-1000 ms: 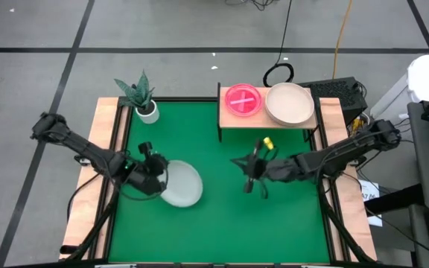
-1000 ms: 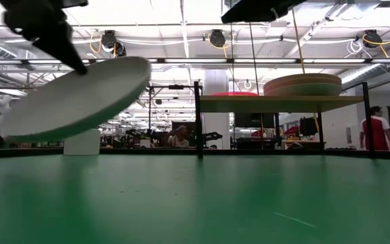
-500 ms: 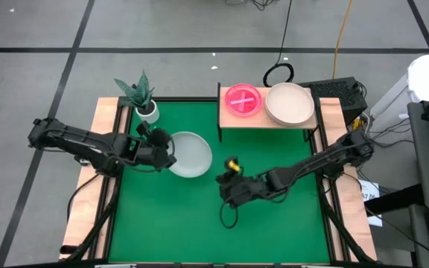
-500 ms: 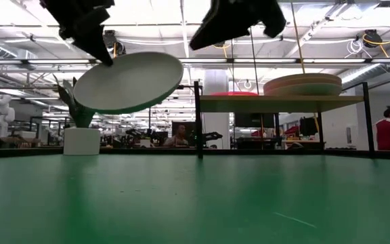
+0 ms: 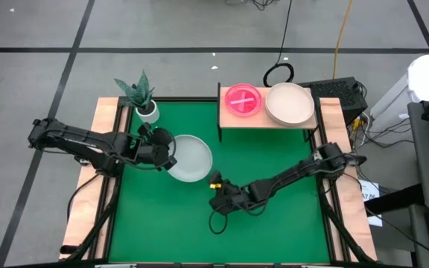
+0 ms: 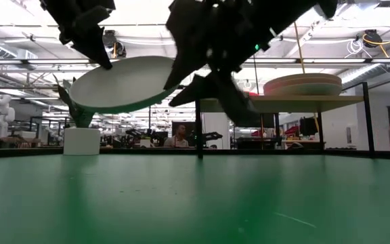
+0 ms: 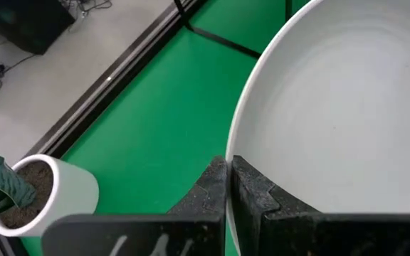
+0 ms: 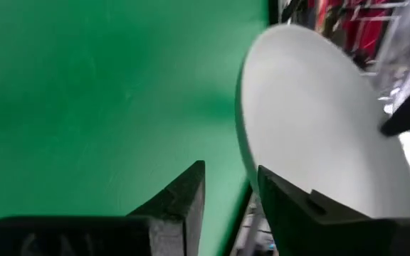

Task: Place and stack plates onto a shelf
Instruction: Stack the large gray plate on top of the large light brown plate on the shelf

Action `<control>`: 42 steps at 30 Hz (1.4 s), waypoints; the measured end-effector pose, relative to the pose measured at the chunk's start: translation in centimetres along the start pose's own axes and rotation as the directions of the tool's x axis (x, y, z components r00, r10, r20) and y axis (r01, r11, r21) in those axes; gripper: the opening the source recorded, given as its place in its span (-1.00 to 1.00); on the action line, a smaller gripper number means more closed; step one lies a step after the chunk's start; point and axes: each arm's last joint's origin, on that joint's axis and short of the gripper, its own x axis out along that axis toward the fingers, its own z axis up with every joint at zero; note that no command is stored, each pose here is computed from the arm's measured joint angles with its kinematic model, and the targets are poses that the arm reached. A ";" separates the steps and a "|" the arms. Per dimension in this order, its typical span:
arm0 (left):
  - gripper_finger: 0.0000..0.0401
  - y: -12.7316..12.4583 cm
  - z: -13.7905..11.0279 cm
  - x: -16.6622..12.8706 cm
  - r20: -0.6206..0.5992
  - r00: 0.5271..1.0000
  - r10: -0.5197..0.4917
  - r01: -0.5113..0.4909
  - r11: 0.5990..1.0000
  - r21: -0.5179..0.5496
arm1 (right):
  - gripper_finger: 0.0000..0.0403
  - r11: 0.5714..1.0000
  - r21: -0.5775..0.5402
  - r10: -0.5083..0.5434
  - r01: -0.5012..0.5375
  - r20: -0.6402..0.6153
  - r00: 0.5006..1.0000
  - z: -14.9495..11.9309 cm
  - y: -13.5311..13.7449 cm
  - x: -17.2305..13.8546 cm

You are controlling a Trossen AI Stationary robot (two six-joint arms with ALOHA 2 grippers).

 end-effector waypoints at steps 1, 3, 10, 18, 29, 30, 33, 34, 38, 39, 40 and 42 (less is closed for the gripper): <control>-0.97 0.0 0.0 0.0 -0.001 1.000 0.000 0.000 1.000 0.001 | -0.44 1.000 -0.022 -0.015 0.015 -0.005 1.000 0.2 0.2 0.2; -0.97 0.0 0.0 0.0 -0.003 1.000 0.002 -0.002 1.000 0.003 | -0.48 0.997 -0.075 -0.033 0.032 -0.016 0.999 0.4 0.7 0.7; -0.97 0.0 -0.1 0.0 -0.015 1.000 -0.011 0.011 1.000 0.001 | -0.58 0.989 -0.136 -0.057 0.055 -0.011 0.998 0.6 0.8 1.0; -0.98 0.1 -0.7 0.6 -0.033 0.999 0.006 -0.006 1.000 0.006 | -0.59 0.980 -0.182 -0.084 0.075 -0.041 0.996 0.7 0.8 0.8; -0.98 0.1 -0.7 0.7 -0.038 0.999 -0.007 0.006 1.000 -0.019 | -0.59 0.974 -0.208 -0.101 0.091 -0.037 0.994 0.8 0.6 0.8; -0.98 0.1 -0.7 0.7 -0.041 0.999 -0.014 0.013 1.000 -0.021 | -0.59 0.974 -0.209 -0.100 0.089 -0.041 0.994 0.7 0.5 0.9; -0.98 -0.1 -0.5 0.7 -0.031 0.999 -0.042 0.041 0.998 -0.038 | -0.59 0.976 -0.201 -0.096 0.083 -0.059 0.994 0.2 0.3 1.4; -0.98 -0.2 -0.4 0.7 -0.025 0.999 -0.048 0.047 0.998 -0.043 | -0.59 0.976 -0.200 -0.096 0.081 -0.064 0.993 0.1 0.2 1.6; -0.98 -0.3 -0.3 0.7 -0.020 0.997 -0.071 0.071 0.997 -0.042 | -0.59 0.978 -0.196 -0.094 0.077 -0.078 0.993 -0.3 0.0 1.9; -0.98 -0.3 -0.3 0.7 -0.022 0.997 -0.070 0.069 0.997 -0.039 | -0.60 0.978 -0.195 -0.094 0.077 -0.078 0.992 -0.3 0.0 2.0; -0.98 -0.3 -0.3 0.7 -0.022 0.997 -0.070 0.069 0.997 -0.038 | -0.61 0.978 -0.194 -0.094 0.077 -0.078 0.993 -0.3 0.0 2.0; -0.98 -0.3 -0.3 0.7 -0.022 0.997 -0.070 0.069 0.997 -0.038 | -0.66 0.978 -0.192 -0.092 0.076 -0.078 0.993 -0.3 0.0 2.0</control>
